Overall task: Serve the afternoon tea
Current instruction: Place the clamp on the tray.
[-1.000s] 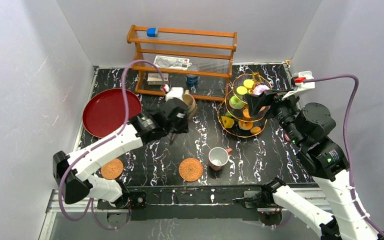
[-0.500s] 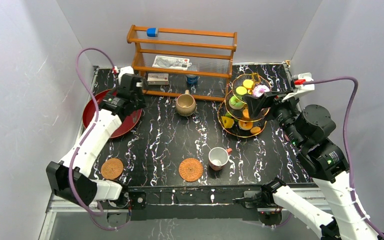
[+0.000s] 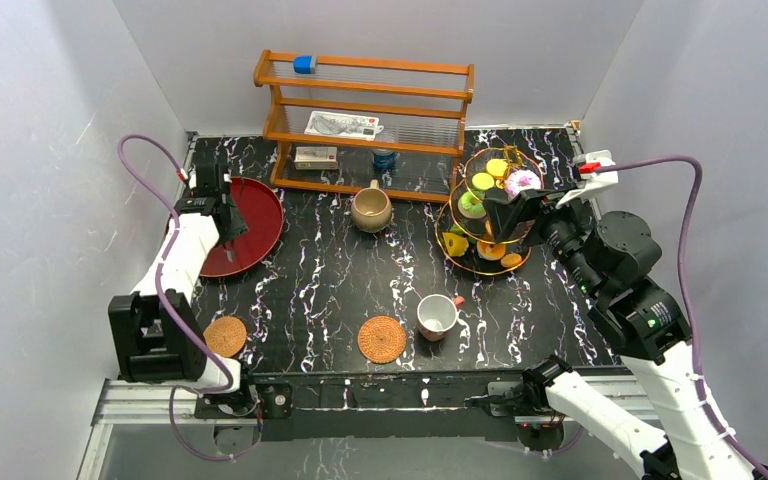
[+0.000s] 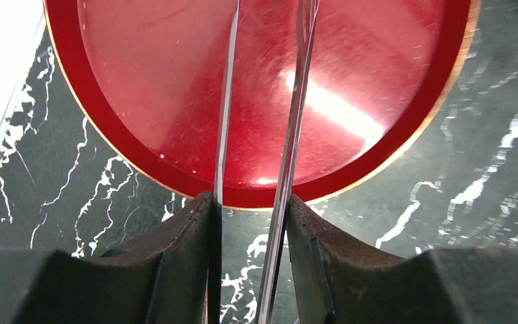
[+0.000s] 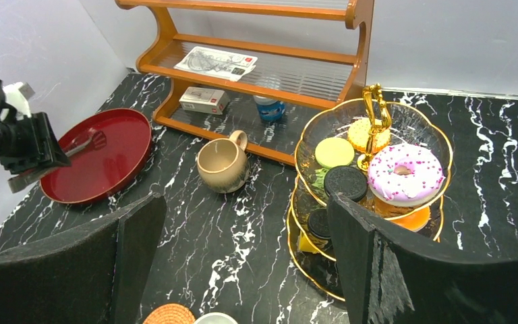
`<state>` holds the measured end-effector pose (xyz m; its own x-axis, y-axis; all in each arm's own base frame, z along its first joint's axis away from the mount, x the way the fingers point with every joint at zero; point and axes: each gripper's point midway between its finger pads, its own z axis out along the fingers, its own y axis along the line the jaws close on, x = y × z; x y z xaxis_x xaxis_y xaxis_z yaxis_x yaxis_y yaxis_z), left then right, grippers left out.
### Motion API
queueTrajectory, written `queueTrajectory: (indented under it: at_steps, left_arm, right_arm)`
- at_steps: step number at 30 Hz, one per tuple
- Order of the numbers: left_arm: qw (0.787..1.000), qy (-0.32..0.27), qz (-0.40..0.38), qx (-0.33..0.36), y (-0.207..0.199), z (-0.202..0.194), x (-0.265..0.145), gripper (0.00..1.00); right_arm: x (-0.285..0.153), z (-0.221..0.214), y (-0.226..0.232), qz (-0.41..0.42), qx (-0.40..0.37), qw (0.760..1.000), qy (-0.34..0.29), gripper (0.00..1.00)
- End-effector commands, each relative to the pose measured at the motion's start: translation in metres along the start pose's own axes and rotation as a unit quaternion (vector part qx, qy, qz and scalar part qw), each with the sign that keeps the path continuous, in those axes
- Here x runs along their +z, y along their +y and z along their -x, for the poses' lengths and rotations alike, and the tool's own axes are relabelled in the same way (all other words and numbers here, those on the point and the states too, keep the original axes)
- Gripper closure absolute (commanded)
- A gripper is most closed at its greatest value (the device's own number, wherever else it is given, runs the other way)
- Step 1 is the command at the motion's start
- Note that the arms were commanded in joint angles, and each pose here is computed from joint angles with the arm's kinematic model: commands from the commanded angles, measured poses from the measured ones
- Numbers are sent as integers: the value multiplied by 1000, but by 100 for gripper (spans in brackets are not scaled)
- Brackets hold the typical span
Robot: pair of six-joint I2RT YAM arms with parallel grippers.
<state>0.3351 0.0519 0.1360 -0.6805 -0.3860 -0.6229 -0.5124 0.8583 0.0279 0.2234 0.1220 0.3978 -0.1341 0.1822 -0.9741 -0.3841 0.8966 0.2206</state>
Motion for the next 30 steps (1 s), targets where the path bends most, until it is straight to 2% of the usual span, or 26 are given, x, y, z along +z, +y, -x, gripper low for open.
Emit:
queueTrajectory:
  at_steps: [1, 12, 25, 30]
  left_arm:
    - [1000, 22, 17, -10, 15, -12, 18, 59]
    - [997, 80, -6, -14, 10, -50, 42, 53]
    - [994, 102, -25, -20, 3, -62, 48, 47]
    - [993, 107, -35, -28, -1, -63, 45, 40]
  right_arm:
    - [0, 17, 8, 17, 11, 999, -32, 1]
    - [3, 11, 8, 16, 13, 999, -26, 1]
    - [5, -5, 5, 9, 29, 1000, -1, 1]
    - [8, -12, 6, 9, 32, 999, 14, 1]
